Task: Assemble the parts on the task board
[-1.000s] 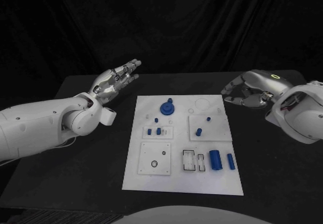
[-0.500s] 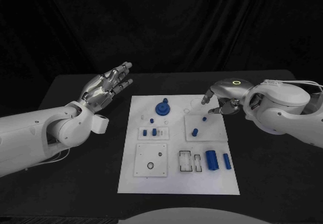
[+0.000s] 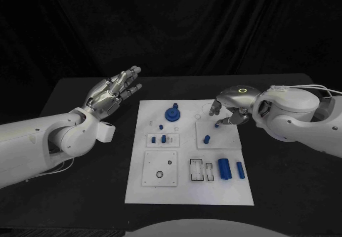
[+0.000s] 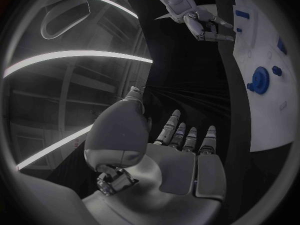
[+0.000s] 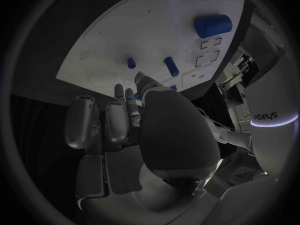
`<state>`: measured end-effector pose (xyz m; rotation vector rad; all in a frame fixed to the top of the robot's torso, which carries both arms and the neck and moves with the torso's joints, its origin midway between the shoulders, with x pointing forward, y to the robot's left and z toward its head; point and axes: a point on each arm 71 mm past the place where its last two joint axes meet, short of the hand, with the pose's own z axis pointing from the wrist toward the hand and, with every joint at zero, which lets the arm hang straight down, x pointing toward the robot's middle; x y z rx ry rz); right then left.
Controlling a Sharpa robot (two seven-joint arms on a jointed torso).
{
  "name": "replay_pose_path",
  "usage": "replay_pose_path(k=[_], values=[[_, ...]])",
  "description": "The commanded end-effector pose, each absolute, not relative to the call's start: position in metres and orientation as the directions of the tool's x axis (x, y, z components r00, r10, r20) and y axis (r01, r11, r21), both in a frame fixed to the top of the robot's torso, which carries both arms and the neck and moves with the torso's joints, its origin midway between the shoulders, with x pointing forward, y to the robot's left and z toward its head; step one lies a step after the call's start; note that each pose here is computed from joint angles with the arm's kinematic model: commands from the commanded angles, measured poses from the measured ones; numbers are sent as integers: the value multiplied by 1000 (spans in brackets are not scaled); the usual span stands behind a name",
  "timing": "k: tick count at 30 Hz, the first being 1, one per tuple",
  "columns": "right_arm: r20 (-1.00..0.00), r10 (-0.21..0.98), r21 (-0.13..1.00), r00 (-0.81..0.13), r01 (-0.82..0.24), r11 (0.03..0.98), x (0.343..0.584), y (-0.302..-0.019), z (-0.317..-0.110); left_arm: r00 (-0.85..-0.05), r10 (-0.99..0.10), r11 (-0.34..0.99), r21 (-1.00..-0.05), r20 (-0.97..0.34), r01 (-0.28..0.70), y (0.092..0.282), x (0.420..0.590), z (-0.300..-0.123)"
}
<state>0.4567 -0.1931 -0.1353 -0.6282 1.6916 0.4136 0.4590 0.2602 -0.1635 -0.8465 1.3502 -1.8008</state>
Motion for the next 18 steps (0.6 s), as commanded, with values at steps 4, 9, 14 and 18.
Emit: replay_pose_path(k=[4, 9, 14, 18], values=[[-955, -244, -89, -168, -620, 779, 454, -194, -142, -546, -832, -223, -961, 100, 164, 257, 459, -161], [-949, -253, -90, -188, -608, 789, 456, -195, -149, -556, -825, -219, -965, 103, 146, 254, 460, -163], [-951, -244, -83, -189, -603, 793, 458, -195, -155, -563, -820, -219, -966, 107, 135, 252, 461, -165], [-954, -234, -76, -188, -603, 794, 459, -195, -160, -566, -818, -216, -968, 109, 126, 252, 461, -166]])
